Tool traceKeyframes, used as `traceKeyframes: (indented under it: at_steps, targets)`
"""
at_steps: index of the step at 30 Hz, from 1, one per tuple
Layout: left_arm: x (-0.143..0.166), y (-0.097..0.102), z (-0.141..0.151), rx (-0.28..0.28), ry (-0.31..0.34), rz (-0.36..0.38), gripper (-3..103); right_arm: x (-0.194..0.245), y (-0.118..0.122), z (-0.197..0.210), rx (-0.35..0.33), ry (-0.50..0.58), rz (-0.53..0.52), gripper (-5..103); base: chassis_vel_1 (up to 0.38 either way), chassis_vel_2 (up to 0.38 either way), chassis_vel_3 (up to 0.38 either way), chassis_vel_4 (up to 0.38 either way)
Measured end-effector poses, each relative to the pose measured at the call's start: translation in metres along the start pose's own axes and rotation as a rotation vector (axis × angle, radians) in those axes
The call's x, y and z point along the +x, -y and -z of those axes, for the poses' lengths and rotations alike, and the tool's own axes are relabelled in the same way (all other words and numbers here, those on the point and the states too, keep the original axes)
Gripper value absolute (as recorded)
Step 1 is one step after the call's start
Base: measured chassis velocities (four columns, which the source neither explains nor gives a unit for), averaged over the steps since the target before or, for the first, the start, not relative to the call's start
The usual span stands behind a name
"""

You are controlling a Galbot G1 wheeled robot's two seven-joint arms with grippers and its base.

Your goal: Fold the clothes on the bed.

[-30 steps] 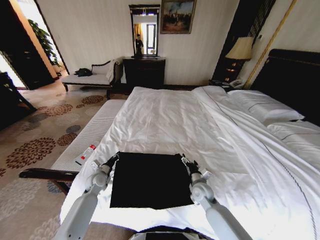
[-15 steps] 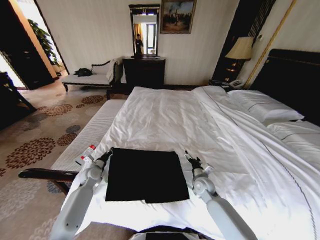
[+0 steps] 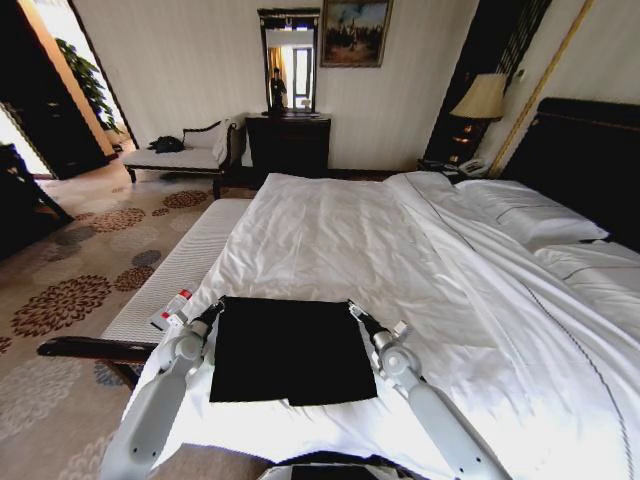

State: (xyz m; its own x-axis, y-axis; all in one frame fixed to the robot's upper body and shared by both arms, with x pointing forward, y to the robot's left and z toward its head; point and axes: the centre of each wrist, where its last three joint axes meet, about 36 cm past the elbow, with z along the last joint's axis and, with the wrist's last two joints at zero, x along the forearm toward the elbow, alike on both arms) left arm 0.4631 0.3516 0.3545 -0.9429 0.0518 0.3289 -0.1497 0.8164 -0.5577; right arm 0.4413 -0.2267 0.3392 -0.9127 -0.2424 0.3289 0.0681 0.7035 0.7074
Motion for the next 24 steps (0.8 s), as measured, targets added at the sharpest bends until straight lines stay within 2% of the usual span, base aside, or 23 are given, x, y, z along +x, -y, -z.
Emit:
traceKeyframes:
  at_steps: [11, 12, 14, 15, 17, 20, 21, 24]
  targets:
    - [0.004, 0.006, -0.004, -0.011, -0.002, -0.013, 0, -0.027, 0.002, -0.016, 0.022, -0.06, -0.043, 103, 0.0, 0.0, 0.0, 0.0]
    - [0.004, 0.006, -0.004, -0.012, -0.001, -0.013, 0, -0.027, 0.002, -0.016, 0.022, -0.059, -0.047, 94, 0.0, 0.0, 0.0, 0.0]
    - [0.004, 0.006, -0.003, -0.013, -0.001, -0.013, 0, -0.027, 0.003, -0.016, 0.023, -0.059, -0.049, 94, 0.0, 0.0, 0.0, 0.0]
    - [0.004, 0.006, -0.003, -0.013, 0.0, -0.013, 0, -0.027, 0.004, -0.016, 0.024, -0.058, -0.05, 84, 0.0, 0.0, 0.0, 0.0]
    - [0.004, 0.007, -0.002, -0.013, 0.001, -0.014, 0, -0.024, 0.004, -0.013, 0.02, -0.055, -0.049, 72, 0.0, 0.0, 0.0, 0.0]
    - [0.004, 0.007, -0.002, -0.011, 0.002, -0.015, 0, -0.022, 0.003, -0.011, 0.014, -0.052, -0.033, 72, 0.0, 0.0, 0.0, 0.0]
    - [0.003, 0.008, -0.003, -0.01, 0.002, -0.015, 0, -0.022, 0.003, -0.01, 0.01, -0.046, -0.021, 61, 0.0, 0.0, 0.0, 0.0]
    - [0.003, 0.008, -0.004, -0.012, 0.001, -0.013, 0, -0.023, 0.003, -0.011, 0.001, -0.026, 0.009, 50, 0.0, 0.0, 0.0, 0.0]
